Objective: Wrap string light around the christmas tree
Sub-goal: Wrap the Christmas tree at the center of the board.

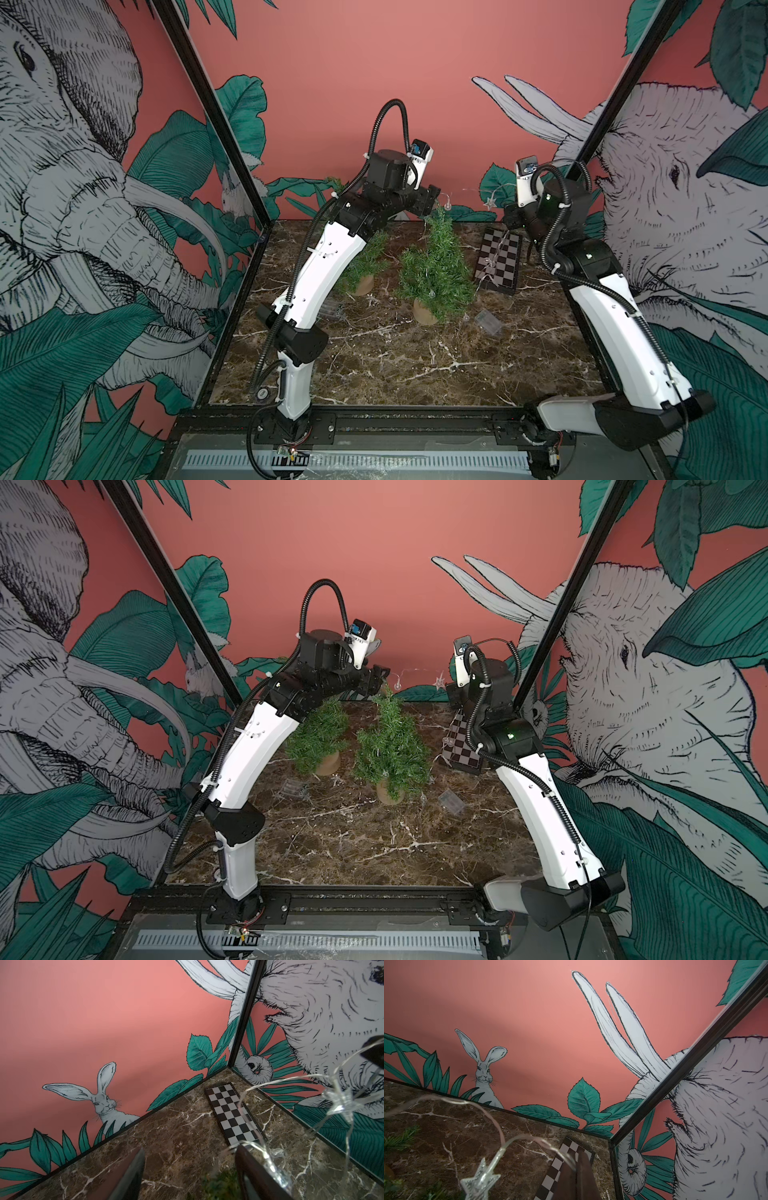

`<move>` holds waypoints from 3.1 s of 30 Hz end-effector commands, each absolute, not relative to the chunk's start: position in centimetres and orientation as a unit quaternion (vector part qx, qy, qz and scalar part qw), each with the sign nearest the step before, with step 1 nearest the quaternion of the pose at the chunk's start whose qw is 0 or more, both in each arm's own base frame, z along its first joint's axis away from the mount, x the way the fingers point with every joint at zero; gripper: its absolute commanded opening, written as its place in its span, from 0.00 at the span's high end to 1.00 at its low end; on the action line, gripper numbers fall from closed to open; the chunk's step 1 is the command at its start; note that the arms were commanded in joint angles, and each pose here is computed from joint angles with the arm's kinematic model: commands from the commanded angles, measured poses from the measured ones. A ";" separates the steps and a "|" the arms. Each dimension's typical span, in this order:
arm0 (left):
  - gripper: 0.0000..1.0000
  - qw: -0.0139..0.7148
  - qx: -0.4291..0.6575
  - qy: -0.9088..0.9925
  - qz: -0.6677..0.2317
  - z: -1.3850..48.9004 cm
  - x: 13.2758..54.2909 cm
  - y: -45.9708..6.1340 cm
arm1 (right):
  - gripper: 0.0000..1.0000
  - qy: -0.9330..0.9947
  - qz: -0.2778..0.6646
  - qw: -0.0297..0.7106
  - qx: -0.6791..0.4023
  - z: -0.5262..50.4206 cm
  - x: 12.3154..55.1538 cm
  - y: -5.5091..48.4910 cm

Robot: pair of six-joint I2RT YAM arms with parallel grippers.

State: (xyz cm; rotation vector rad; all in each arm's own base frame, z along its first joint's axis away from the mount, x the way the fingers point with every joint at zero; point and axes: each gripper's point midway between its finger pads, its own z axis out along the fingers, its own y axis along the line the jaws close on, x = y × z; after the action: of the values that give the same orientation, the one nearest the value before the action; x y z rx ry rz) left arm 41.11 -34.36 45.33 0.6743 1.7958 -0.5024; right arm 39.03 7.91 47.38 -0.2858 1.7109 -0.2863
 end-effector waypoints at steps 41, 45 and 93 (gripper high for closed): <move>0.42 0.512 0.379 0.636 -0.436 39.4 17.9 -33.7 | 1.00 0.718 0.191 0.638 -0.200 46.8 26.6 13.4; 0.42 0.507 0.358 0.638 -0.456 38.5 18.1 -35.2 | 1.00 0.715 0.213 0.636 -0.198 47.4 26.2 13.8; 1.00 0.587 0.327 0.596 -0.440 40.7 18.3 -43.9 | 0.96 0.674 0.371 0.621 -0.151 49.1 24.4 16.1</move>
State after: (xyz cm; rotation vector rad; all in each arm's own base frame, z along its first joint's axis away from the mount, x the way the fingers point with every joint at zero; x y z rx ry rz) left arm 20.15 -46.23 37.66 0.7777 1.4345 -0.9530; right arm 24.13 16.13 48.02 -0.3549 1.5994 0.8592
